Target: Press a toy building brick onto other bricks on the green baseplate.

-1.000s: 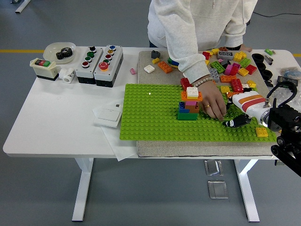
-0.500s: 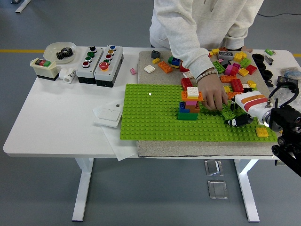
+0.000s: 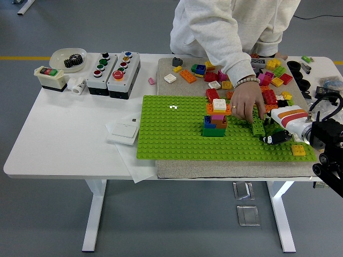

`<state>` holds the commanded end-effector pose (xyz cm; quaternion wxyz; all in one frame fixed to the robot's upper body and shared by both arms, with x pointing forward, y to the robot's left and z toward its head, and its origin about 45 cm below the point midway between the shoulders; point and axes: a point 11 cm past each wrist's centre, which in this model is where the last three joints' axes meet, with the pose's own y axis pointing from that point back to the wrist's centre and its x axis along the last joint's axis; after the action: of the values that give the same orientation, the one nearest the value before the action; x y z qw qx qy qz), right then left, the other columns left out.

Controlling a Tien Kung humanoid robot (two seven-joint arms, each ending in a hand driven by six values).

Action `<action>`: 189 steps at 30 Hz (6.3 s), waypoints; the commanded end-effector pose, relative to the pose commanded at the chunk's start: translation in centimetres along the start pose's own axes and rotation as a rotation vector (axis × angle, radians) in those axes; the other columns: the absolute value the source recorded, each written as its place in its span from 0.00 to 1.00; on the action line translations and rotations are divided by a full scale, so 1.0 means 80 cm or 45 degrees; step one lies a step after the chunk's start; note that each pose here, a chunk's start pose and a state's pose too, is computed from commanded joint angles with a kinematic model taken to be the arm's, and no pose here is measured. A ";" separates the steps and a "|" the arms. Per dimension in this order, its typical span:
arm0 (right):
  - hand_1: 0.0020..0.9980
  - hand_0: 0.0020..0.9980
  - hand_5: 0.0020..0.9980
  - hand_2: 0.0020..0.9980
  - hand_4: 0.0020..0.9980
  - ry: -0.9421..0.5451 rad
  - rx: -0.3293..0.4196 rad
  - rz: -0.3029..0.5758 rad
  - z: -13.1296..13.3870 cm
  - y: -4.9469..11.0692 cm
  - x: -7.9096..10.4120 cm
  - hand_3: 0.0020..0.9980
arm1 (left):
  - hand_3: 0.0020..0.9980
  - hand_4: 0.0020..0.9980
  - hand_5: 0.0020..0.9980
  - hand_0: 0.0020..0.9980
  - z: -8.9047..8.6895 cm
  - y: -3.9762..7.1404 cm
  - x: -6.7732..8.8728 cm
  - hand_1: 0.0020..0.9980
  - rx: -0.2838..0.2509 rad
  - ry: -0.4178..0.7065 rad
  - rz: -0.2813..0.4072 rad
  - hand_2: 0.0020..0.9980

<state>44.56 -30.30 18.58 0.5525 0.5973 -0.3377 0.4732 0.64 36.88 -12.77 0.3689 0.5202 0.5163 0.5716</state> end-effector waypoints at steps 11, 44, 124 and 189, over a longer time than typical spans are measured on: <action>0.69 0.73 0.47 0.77 0.99 -0.046 -0.015 0.008 0.004 -0.001 0.006 0.84 | 0.64 0.72 0.65 0.88 0.003 0.000 -0.001 0.84 -0.006 0.004 -0.004 0.84; 0.68 0.72 0.50 0.74 1.00 -0.066 0.083 -0.089 -0.023 -0.015 0.010 0.80 | 0.64 0.72 0.65 0.89 0.006 0.001 -0.004 0.84 -0.011 0.005 -0.008 0.84; 0.69 0.71 0.46 0.75 1.00 0.028 0.146 -0.255 -0.025 -0.019 0.030 0.82 | 0.64 0.72 0.65 0.88 0.001 0.000 -0.006 0.84 -0.001 -0.014 -0.014 0.84; 0.64 0.68 0.38 0.68 0.83 0.206 0.182 -0.276 -0.030 -0.021 0.025 0.62 | 0.64 0.72 0.65 0.88 0.003 0.000 -0.007 0.84 -0.005 -0.018 -0.016 0.84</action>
<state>46.32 -27.43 19.70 0.5817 0.6280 -0.1910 0.4804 0.94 36.41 -12.86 0.3771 0.5204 0.5158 0.5665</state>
